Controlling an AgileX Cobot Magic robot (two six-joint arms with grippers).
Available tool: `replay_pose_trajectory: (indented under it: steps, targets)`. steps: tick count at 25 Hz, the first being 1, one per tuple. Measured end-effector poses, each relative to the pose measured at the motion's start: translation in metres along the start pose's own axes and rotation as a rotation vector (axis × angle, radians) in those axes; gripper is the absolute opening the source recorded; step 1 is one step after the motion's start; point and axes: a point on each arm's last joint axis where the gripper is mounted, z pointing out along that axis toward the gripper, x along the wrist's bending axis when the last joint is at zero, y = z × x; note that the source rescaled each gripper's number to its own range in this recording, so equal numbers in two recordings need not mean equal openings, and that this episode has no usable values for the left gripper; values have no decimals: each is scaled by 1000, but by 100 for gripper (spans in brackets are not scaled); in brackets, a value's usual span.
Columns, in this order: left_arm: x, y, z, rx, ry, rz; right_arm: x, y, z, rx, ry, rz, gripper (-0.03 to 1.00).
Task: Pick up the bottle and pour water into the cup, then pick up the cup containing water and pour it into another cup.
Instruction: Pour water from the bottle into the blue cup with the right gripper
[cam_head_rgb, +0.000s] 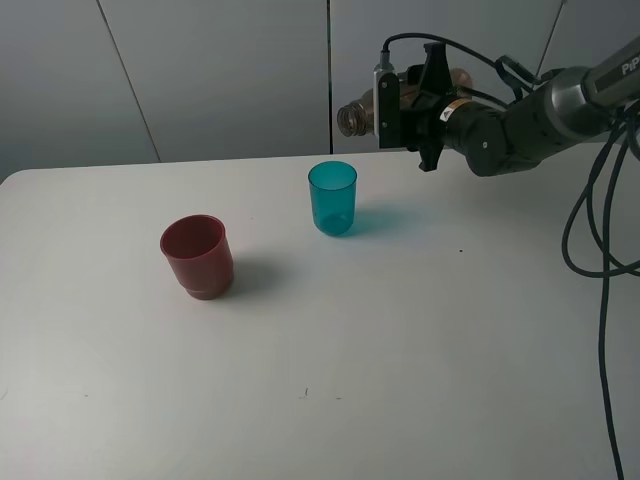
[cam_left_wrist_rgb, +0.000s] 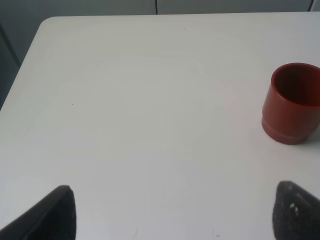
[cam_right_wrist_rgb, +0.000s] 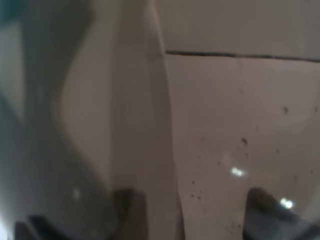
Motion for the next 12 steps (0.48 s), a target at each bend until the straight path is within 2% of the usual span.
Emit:
replay_pose_trajectory:
  steps: [12]
  targets:
    - [0,0,0,0,0,0,0,3,0,-32,-1,-45,0]
